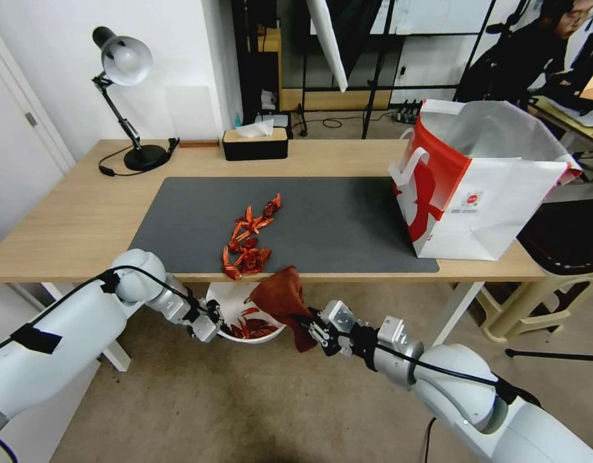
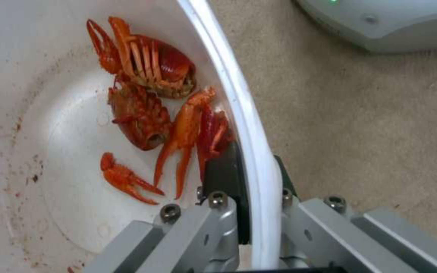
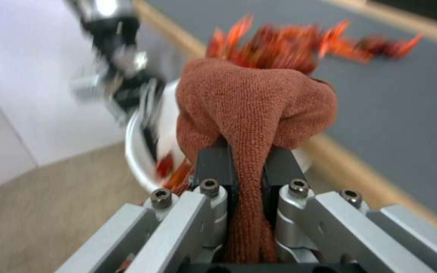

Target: Sweep shrimp from table into container with towel, then put container into takeout bag.

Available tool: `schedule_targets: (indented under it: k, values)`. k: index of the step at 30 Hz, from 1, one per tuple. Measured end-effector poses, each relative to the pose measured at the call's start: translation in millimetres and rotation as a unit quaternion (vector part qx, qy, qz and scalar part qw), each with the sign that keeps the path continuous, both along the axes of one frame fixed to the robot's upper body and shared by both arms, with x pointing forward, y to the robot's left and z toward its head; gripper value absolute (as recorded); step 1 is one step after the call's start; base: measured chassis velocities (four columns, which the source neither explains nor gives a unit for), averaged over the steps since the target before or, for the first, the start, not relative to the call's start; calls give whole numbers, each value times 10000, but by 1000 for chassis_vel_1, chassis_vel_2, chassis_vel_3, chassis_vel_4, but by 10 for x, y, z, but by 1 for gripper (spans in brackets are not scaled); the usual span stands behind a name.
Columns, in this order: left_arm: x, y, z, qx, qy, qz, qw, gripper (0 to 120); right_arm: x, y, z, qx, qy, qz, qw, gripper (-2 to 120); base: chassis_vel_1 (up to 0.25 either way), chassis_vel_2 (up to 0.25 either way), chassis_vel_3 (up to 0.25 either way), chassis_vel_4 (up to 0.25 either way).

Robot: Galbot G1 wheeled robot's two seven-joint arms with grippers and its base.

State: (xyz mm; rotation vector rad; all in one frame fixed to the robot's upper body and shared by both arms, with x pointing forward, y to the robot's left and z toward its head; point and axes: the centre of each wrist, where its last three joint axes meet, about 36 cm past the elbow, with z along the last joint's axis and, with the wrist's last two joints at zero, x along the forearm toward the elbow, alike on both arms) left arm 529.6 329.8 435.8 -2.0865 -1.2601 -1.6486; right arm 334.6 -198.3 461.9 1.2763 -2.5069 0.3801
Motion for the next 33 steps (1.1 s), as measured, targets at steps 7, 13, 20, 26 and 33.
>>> schedule_targets:
  k: [7,13,20,26,33]
  values:
    - [-69,60,-35,12,40,45,10000,0,345,-128,463,712,-514,-147,9960,5,0,0,0,0]
    - [-111,124,-68,30,73,99,9999,0,1103,-177,606,1387,-880,-746,9836,5,0,0,0,0]
    - [-160,254,-34,123,75,169,9998,0,2058,-143,502,1304,-911,-1414,9771,5,0,0,0,0]
    - [-201,348,-32,214,135,195,9995,0,2537,130,235,668,-801,-1705,9798,5,0,0,0,0]
    - [-220,363,-42,197,144,187,9995,0,2809,277,111,351,-714,-1978,9770,5,0,0,0,0]
